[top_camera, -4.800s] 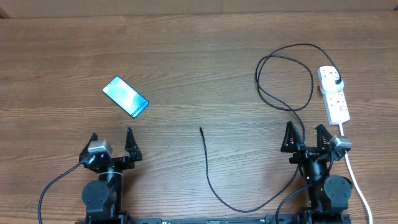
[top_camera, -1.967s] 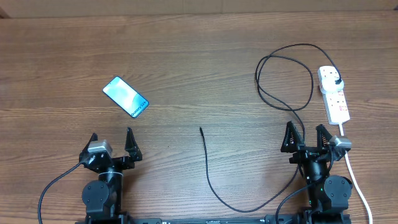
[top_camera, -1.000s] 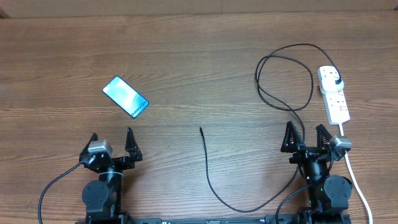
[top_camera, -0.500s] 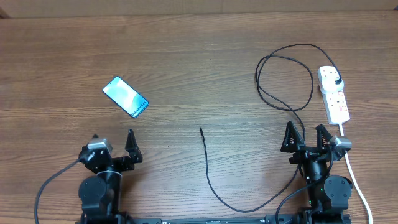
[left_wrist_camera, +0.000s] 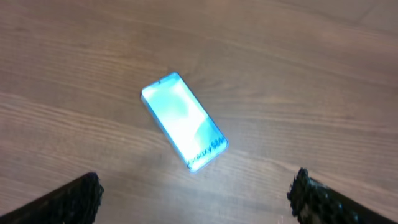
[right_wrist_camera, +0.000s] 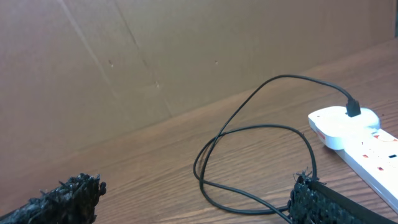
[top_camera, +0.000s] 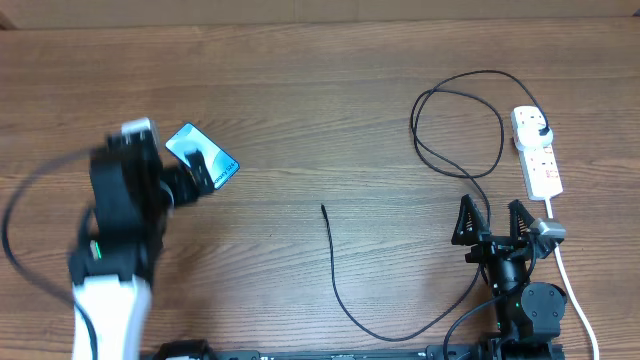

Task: Plug charger to phone and switch on socket
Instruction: 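Move the left gripper over the phone and lower onto it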

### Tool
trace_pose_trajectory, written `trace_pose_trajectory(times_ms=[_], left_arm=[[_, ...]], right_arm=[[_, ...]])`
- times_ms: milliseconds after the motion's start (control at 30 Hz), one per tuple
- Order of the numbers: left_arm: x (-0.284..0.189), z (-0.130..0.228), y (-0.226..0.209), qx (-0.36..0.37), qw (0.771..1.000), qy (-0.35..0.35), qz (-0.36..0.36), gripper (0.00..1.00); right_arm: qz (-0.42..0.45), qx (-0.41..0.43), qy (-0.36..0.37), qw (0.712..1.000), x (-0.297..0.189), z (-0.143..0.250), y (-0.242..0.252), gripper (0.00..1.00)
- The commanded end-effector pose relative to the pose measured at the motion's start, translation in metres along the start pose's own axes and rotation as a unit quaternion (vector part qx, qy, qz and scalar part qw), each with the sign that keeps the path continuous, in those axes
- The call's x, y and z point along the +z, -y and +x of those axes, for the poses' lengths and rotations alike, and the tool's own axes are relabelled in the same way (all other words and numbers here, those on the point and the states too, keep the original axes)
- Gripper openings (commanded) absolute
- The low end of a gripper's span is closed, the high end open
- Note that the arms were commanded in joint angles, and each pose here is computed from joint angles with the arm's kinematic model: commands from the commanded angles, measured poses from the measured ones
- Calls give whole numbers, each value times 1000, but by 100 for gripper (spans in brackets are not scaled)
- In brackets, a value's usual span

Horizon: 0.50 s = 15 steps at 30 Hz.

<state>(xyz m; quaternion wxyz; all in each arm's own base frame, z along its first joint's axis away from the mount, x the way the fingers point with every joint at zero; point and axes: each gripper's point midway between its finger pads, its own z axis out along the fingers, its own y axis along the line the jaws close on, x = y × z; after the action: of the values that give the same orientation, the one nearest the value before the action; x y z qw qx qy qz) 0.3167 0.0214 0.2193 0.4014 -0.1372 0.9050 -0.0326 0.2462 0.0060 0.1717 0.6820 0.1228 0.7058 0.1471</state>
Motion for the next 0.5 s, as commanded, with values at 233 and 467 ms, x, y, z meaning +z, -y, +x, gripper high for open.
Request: trace_pose_trajectory(times_ms=[233, 467], left_arm=[[62, -33, 40, 10, 986, -154, 63, 100], [115, 2, 14, -113, 968, -222, -32, 100]], right_arm=[[3, -3, 2, 1000, 0, 2, 2, 100], [3, -3, 2, 1000, 0, 2, 2, 100]])
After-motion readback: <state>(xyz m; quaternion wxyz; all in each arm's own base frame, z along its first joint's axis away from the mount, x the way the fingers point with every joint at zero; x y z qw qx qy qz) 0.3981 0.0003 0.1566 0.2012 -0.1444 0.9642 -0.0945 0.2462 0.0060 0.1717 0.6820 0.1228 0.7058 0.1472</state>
